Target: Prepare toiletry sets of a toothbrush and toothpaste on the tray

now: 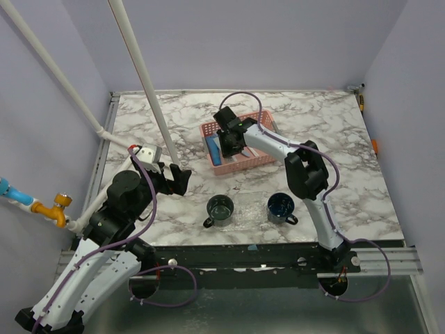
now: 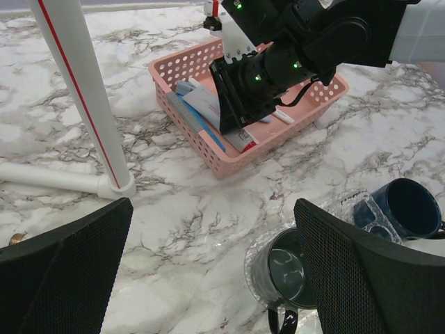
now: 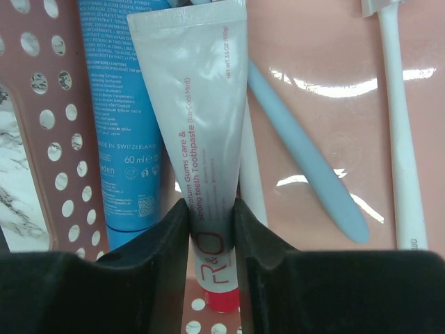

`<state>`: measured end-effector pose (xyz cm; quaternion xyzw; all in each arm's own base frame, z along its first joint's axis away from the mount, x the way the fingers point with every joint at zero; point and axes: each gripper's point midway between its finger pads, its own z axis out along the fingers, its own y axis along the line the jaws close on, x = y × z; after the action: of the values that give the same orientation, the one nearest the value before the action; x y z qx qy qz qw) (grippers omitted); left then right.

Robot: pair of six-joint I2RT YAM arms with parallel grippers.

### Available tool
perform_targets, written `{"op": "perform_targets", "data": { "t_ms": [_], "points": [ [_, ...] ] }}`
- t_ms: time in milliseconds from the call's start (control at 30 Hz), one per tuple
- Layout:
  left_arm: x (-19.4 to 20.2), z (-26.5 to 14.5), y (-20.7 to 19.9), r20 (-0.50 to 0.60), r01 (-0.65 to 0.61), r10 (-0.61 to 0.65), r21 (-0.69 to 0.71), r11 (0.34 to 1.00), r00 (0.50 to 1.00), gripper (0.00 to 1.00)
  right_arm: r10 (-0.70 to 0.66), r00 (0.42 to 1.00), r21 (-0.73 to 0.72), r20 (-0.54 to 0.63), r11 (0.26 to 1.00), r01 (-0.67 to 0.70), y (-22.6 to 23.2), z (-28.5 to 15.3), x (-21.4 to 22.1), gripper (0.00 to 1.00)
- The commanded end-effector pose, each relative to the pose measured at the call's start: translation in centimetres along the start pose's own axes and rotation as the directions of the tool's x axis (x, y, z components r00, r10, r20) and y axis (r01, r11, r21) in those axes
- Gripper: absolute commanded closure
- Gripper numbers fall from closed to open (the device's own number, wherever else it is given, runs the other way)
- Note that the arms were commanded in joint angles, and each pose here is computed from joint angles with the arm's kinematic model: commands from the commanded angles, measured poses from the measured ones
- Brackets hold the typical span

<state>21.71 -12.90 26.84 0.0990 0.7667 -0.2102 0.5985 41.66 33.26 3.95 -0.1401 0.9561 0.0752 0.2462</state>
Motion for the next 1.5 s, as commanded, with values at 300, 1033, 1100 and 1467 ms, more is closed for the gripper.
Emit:
{"op": "perform_targets", "data": {
  "t_ms": [300,1033,1100,1467],
  "points": [
    [0.3,0.4,-0.4,-0.009,-0.008,0.008,0.028,1.0,1.0,0.01,0.002,0.983,-0.006,0.181,1.0,-0.001,-0.1,-5.0,-5.2,0.83],
    [-2.3,-0.2,-6.9,-0.094,0.258,-0.241,0.285,0.923,0.966,0.01,0.23,0.868,-0.48,0.441,0.877,0.012,4.7,-26.1,-7.2,0.79],
    [-2.8,-0.3,-8.1,-0.114,0.311,-0.29,0.333,0.89,0.95,0.01,0.244,0.861,-0.548,0.446,0.835,0.048,5.7,-28.2,-6.5,0.79],
    [-5.1,-1.9,-13.8,-0.253,0.5,-0.442,0.586,0.638,0.861,0.01,0.409,0.798,-0.844,0.442,0.492,0.216,9.5,-40.0,-2.7,0.77]
  ]
}}
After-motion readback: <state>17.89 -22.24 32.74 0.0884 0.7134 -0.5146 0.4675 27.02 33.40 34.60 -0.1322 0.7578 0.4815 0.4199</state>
